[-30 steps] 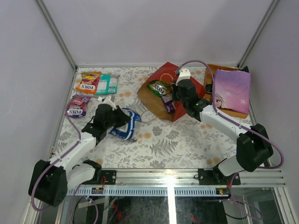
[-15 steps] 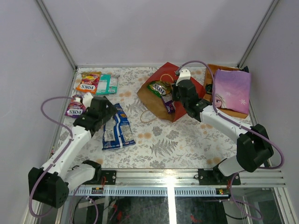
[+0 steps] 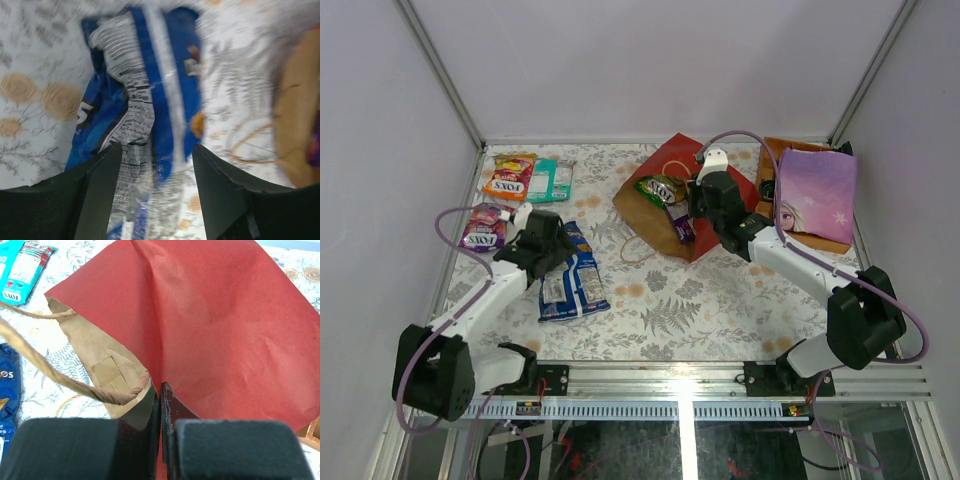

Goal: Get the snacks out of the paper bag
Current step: Place the snack at the center of the board, then adjust the snack at the center of the board.

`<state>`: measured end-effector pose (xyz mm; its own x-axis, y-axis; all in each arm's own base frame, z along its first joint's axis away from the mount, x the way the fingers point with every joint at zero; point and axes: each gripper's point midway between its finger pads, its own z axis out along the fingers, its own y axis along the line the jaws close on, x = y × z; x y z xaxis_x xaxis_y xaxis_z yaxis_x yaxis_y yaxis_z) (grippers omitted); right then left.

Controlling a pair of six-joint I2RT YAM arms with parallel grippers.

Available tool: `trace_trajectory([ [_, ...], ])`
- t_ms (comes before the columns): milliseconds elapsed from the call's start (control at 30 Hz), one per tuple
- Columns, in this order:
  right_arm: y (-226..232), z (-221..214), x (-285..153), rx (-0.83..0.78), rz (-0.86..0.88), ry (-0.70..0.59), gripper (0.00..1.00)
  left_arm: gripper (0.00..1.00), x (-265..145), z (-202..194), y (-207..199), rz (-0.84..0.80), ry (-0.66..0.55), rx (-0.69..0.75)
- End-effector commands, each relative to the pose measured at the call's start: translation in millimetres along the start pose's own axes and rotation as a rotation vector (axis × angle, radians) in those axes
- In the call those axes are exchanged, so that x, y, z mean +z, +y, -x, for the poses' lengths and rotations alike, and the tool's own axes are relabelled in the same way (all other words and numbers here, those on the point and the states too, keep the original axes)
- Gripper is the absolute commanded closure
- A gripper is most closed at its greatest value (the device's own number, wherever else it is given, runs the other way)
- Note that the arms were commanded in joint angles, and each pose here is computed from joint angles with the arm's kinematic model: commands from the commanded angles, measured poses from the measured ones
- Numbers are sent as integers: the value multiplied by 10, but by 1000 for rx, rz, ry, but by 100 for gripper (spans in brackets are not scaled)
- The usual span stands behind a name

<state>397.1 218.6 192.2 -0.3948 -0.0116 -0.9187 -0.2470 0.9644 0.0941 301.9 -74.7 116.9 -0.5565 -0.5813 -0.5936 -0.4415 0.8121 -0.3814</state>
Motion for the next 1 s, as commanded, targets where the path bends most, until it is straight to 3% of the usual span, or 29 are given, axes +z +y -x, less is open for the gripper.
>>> trace_trajectory([
  [0,-22,238,-73,27,1,-78,100,41,338,-69,235,62,-28,-119],
  [167,-21,240,-80,26,2,-78,100,43,610,-309,558,198,33,-144],
  [300,-26,233,-81,26,1,-77,100,43,716,-660,644,194,131,-172],
  [467,-2,230,-69,31,11,-75,100,33,721,-793,807,253,124,-169],
  [567,22,236,-68,35,22,-73,100,25,724,-610,821,303,70,-152],
  [633,26,246,-72,35,25,-75,100,1,721,-367,828,368,4,-157],
  [733,16,265,-85,32,20,-79,100,0,756,-71,882,433,-44,-184],
  [967,7,258,-99,26,19,-75,100,0,1002,447,997,418,-52,-267],
])
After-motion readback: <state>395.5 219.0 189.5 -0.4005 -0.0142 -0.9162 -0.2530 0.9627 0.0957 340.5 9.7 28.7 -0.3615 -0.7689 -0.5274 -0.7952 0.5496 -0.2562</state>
